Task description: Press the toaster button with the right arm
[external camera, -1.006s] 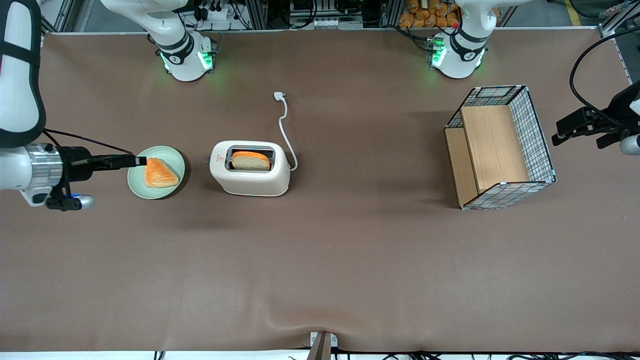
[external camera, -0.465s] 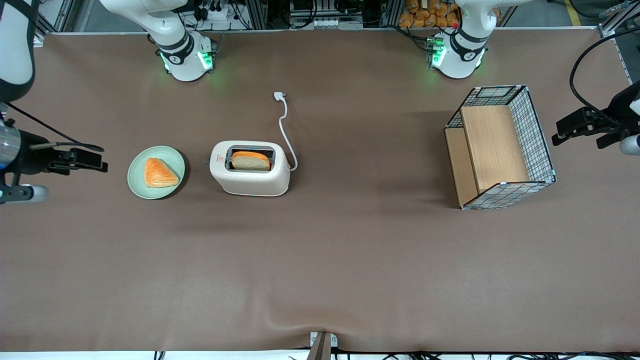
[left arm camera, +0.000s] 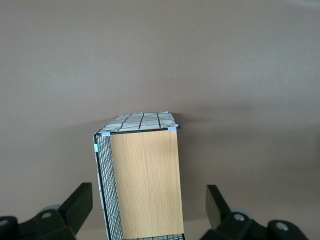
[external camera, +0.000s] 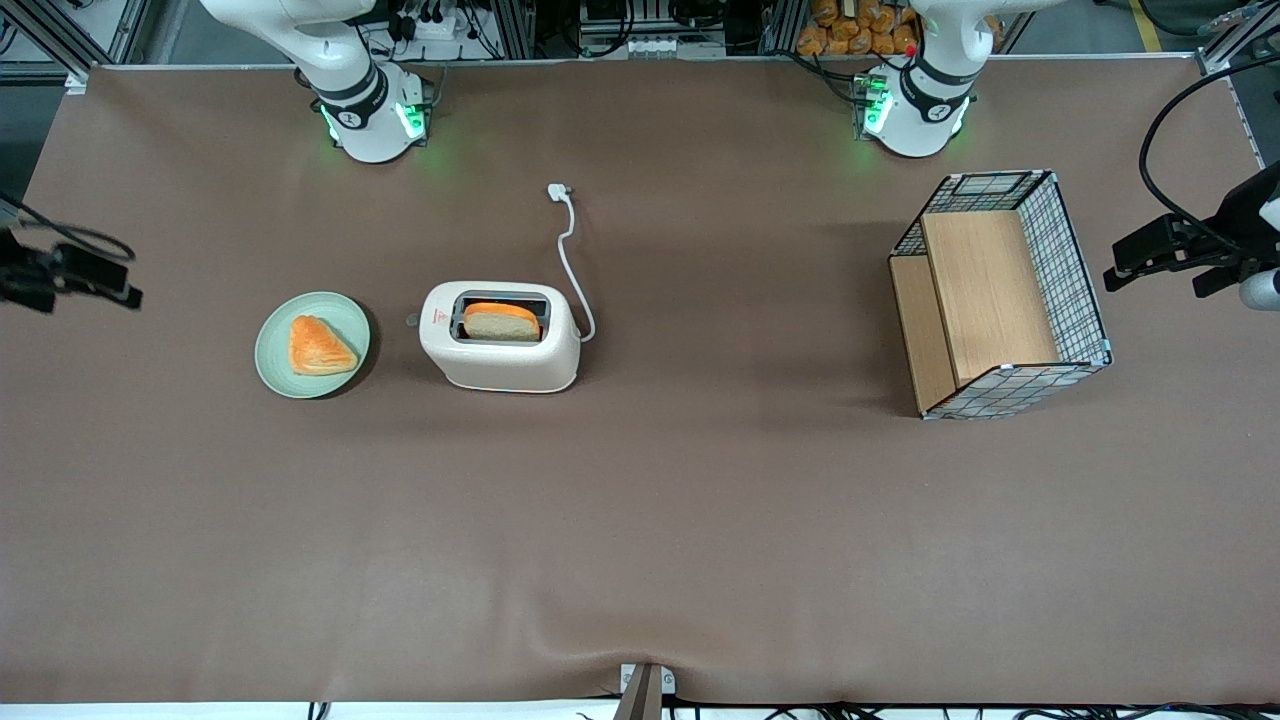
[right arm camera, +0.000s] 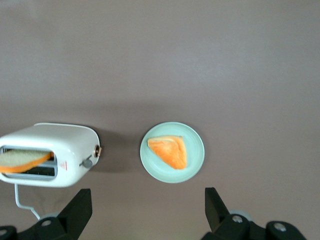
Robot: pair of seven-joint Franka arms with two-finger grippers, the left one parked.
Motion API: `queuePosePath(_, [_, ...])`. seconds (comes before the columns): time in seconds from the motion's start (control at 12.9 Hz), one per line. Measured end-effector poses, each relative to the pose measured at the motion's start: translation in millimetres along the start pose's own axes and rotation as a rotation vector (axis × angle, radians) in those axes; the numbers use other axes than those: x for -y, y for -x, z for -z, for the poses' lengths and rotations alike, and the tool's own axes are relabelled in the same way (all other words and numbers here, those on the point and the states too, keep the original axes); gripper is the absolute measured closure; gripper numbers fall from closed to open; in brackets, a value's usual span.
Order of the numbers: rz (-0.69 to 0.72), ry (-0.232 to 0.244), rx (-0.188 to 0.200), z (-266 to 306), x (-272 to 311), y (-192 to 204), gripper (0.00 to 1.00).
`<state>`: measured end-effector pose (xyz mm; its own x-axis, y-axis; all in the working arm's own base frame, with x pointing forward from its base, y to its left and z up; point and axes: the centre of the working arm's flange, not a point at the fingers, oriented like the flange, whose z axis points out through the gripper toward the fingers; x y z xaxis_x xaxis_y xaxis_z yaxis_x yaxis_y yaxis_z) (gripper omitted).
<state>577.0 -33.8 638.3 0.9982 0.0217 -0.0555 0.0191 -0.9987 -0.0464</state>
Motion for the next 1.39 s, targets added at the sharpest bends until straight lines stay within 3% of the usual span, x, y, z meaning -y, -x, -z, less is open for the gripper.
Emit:
queuePosePath(0.31, [-0.025,-0.006,0.009,10.2,2.0,37.6,0.00])
queuePosePath(0.77, [-0.119,-0.008,0.021,4.9,-12.4,39.4,0.00])
queuePosePath(1.01, [-0.128,0.002,0.044,5.9,-8.4,41.2,0.00])
queuePosePath(1.39, [-0.127,0.021,0.048,7.9,-8.0,40.8,0.00])
